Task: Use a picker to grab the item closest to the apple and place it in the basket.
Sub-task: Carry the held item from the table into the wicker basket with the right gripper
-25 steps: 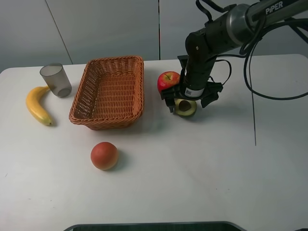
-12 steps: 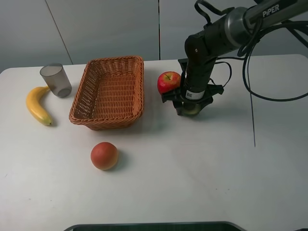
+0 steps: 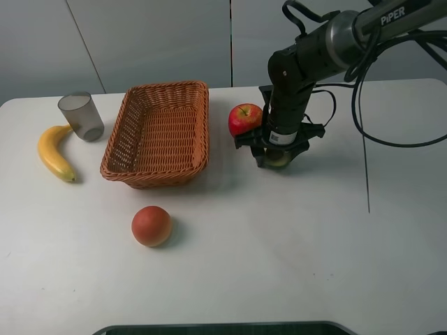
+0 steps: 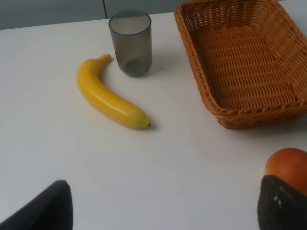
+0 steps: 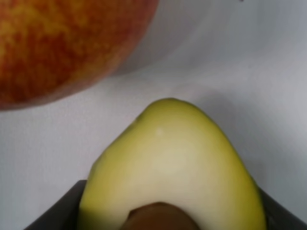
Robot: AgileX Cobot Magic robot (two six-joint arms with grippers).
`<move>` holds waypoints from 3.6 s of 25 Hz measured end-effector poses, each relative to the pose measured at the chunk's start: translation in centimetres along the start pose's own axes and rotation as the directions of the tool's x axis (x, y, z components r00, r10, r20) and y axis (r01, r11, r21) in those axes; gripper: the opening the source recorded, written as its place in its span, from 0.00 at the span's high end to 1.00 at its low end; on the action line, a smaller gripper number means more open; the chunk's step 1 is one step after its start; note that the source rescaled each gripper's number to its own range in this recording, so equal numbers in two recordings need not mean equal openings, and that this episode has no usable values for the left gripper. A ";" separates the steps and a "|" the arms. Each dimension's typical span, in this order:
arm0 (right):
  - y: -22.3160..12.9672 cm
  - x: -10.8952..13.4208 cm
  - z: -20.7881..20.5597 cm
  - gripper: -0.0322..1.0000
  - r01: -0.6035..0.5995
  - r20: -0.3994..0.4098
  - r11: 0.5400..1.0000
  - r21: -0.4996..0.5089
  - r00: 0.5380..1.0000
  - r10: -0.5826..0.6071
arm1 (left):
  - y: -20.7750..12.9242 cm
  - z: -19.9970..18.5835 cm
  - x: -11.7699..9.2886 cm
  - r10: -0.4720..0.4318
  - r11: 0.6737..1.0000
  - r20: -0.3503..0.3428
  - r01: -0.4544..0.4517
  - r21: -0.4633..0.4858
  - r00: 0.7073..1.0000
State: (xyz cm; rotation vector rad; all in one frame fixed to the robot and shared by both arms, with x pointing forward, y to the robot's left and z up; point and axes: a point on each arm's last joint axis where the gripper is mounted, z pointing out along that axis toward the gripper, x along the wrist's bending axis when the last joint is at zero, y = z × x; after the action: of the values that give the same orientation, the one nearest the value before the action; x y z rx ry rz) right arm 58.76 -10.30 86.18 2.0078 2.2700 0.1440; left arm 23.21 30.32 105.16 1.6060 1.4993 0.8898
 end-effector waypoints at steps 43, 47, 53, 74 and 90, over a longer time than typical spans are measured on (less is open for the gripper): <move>0.0 7.2 -13.5 0.95 0.353 -0.085 0.911 -0.212 0.922 -0.377 | 0.0 0.0 0.0 -0.002 1.000 0.000 0.002 0.000 1.000; 1.6 9.8 -13.5 0.95 0.380 -0.095 0.885 -0.269 0.904 -0.417 | 0.0 0.0 0.0 -0.002 1.000 0.000 0.002 0.000 1.000; 3.1 14.1 -12.4 0.95 0.408 -0.114 0.845 -0.344 0.876 -0.469 | 0.0 0.0 0.0 -0.002 1.000 0.000 0.002 0.000 1.000; 3.5 18.3 -3.6 0.95 0.426 -0.127 0.780 -0.458 0.837 -0.532 | 0.0 0.0 0.0 -0.002 1.000 0.000 0.002 0.000 1.000; 3.5 18.2 -2.6 0.05 0.431 -0.120 0.786 -0.444 0.840 -0.528 | 0.0 0.0 0.0 -0.002 1.000 0.000 0.002 0.000 1.000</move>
State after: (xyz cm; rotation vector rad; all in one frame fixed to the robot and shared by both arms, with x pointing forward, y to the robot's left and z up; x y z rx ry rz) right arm 59.61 8.17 88.96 1.2113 2.5486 0.7711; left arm 23.21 30.32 105.16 1.6041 1.5008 0.8886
